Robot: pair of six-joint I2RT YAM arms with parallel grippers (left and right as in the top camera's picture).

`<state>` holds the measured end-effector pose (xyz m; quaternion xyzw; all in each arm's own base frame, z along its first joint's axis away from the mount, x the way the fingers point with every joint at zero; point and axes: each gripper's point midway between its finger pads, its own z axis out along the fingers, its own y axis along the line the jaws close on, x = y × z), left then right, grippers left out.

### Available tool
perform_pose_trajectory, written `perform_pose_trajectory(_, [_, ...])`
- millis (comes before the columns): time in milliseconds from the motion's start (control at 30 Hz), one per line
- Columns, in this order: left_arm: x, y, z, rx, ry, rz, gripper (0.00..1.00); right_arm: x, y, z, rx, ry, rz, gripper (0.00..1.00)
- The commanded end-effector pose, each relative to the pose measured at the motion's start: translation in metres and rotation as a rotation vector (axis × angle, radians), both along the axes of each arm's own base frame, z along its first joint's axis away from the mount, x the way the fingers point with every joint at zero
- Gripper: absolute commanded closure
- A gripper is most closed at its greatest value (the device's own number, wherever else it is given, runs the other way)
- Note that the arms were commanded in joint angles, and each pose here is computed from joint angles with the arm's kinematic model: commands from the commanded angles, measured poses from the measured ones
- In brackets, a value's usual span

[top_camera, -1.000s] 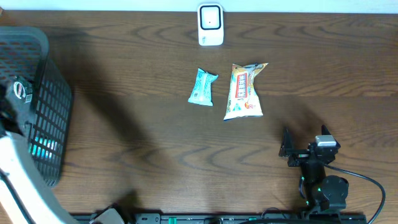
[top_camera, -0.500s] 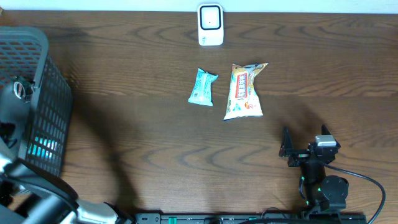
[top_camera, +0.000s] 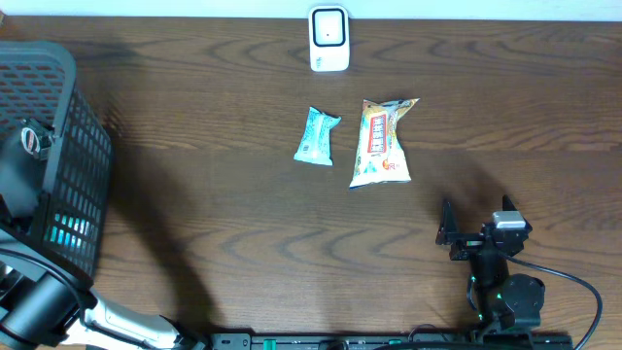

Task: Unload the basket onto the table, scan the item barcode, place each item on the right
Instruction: 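Reach the left gripper into the basket and grasp the orange tissue pack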

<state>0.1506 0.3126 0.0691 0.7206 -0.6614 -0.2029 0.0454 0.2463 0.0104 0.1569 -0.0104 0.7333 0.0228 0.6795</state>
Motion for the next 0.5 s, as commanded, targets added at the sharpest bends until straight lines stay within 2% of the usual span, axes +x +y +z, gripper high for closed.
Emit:
perform_pose_trajectory(0, [0.004, -0.009, -0.009, -0.061, -0.049, 0.027, 0.03, 0.000, 0.001, -0.001, 0.010, 0.001, 0.000, 0.01])
perform_pose_trajectory(300, [-0.002, -0.022, -0.023, -0.106, -0.037, 0.031, 0.04, 0.000, 0.001, -0.001, 0.010, 0.002, 0.000, 0.01])
perform_pose_trajectory(333, [-0.003, -0.023, -0.025, -0.108, -0.036, 0.031, 0.06, 0.000, 0.001, -0.001, 0.010, 0.002, 0.000, 0.01])
perform_pose_trajectory(367, [-0.004, -0.025, -0.027, -0.110, -0.034, 0.031, 0.14, 0.000, 0.001, -0.001, 0.010, 0.002, 0.000, 0.01])
perform_pose_trajectory(400, [-0.005, -0.026, -0.029, -0.113, -0.032, 0.031, 0.34, 0.000, 0.001, -0.001, 0.010, 0.001, 0.000, 0.01])
perform_pose_trajectory(433, [-0.004, -0.026, -0.029, -0.111, -0.033, 0.031, 0.48, 0.000, 0.001, -0.001, 0.010, 0.001, 0.000, 0.01])
perform_pose_trajectory(467, [-0.004, -0.025, -0.029, -0.111, -0.033, 0.031, 0.55, 0.000, 0.001, -0.001, 0.010, 0.002, 0.000, 0.01])
